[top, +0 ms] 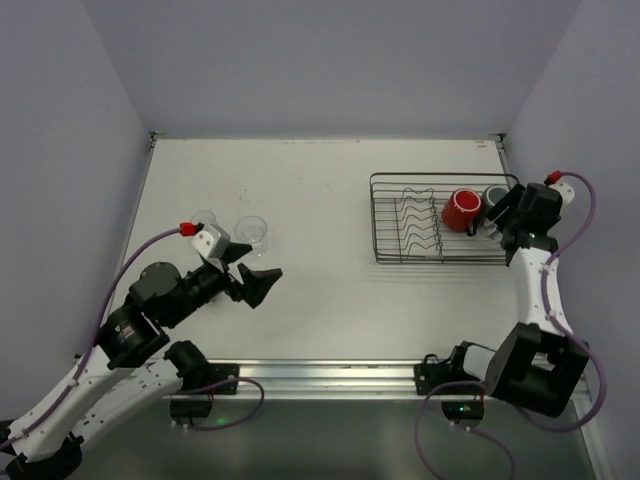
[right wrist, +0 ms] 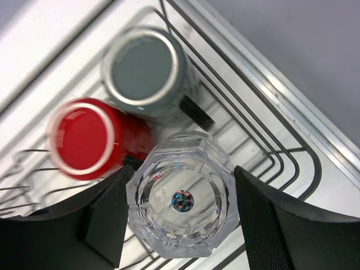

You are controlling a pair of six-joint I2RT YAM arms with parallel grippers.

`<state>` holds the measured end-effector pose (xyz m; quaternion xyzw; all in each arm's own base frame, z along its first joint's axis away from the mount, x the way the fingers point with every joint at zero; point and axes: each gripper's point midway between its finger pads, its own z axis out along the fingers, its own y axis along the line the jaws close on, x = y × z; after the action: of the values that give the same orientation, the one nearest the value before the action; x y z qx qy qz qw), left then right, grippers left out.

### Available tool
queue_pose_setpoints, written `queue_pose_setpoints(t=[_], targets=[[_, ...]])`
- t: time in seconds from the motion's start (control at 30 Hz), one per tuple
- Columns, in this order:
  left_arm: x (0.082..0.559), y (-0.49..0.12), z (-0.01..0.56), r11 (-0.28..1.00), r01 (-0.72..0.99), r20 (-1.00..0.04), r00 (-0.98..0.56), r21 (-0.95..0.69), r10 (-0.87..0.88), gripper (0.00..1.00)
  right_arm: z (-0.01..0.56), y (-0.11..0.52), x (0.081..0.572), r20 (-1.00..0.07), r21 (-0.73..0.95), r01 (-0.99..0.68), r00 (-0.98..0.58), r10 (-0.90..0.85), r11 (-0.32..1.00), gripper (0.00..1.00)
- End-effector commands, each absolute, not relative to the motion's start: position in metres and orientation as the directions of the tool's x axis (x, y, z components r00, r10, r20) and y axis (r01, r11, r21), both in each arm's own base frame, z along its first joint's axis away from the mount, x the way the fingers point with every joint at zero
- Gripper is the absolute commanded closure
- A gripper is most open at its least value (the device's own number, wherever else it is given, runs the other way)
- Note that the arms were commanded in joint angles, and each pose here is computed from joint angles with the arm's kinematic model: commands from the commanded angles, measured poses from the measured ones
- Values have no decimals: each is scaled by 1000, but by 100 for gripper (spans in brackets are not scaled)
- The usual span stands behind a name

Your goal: Unload the cups from the dish rack

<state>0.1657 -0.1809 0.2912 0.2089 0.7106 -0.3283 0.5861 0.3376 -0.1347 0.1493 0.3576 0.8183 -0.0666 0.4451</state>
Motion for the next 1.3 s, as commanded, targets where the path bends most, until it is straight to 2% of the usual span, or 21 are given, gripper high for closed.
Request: queue_pose_setpoints(t=[0.0, 0.13, 0.27, 0.3, 0.43, 0.47, 0.5, 0.57, 0.6, 0.63, 0.9, 1.13, 1.23, 1.27], targets=[[175, -179, 297, 721, 659, -972, -215, -217, -96, 0, 237, -119, 340, -857, 357, 532, -141, 496, 768, 63], [178, -190, 295, 698, 672, -963, -251, -246, -97, 0, 264, -91, 323, -852, 448, 411, -73, 519, 794, 64], [179, -215, 301, 627, 712, -943, -309, -316, -125, 1, 280, -29, 311, -782, 599, 141, -109, 614, 788, 64], [177, -221, 302, 602, 716, -930, -337, -354, -146, 1, 282, 2, 307, -731, 666, 28, -177, 660, 745, 64], [173, -257, 316, 442, 777, -894, -392, -449, -219, 6, 300, 82, 291, -669, 743, -271, -319, 671, 612, 64], [176, -267, 314, 413, 780, -883, -414, -470, -223, 8, 305, 99, 287, -637, 771, -319, -370, 677, 551, 64], [176, -274, 312, 385, 767, -858, -456, -513, -235, 10, 319, 122, 278, -649, 757, -425, -396, 650, 497, 64], [180, -289, 309, 335, 765, -835, -496, -550, -239, 12, 326, 148, 263, -612, 781, -495, -483, 626, 381, 64], [180, -294, 309, 312, 747, -809, -532, -587, -250, 13, 335, 162, 253, -628, 758, -562, -489, 605, 332, 64], [183, -303, 310, 263, 738, -781, -557, -622, -283, 14, 337, 180, 236, -616, 755, -614, -543, 571, 231, 64], [184, -315, 310, 181, 697, -709, -619, -694, -337, 22, 311, 222, 214, -555, 795, -604, -685, 471, 59, 64], [180, -314, 314, 165, 704, -708, -612, -690, -352, 32, 307, 251, 203, -530, 802, -596, -745, 405, -47, 63], [182, -312, 313, 178, 705, -712, -601, -686, -364, 51, 302, 262, 205, -510, 815, -576, -764, 395, -62, 62], [182, -310, 315, 182, 707, -714, -594, -683, -371, 63, 297, 265, 207, -496, 826, -560, -777, 388, -63, 62]])
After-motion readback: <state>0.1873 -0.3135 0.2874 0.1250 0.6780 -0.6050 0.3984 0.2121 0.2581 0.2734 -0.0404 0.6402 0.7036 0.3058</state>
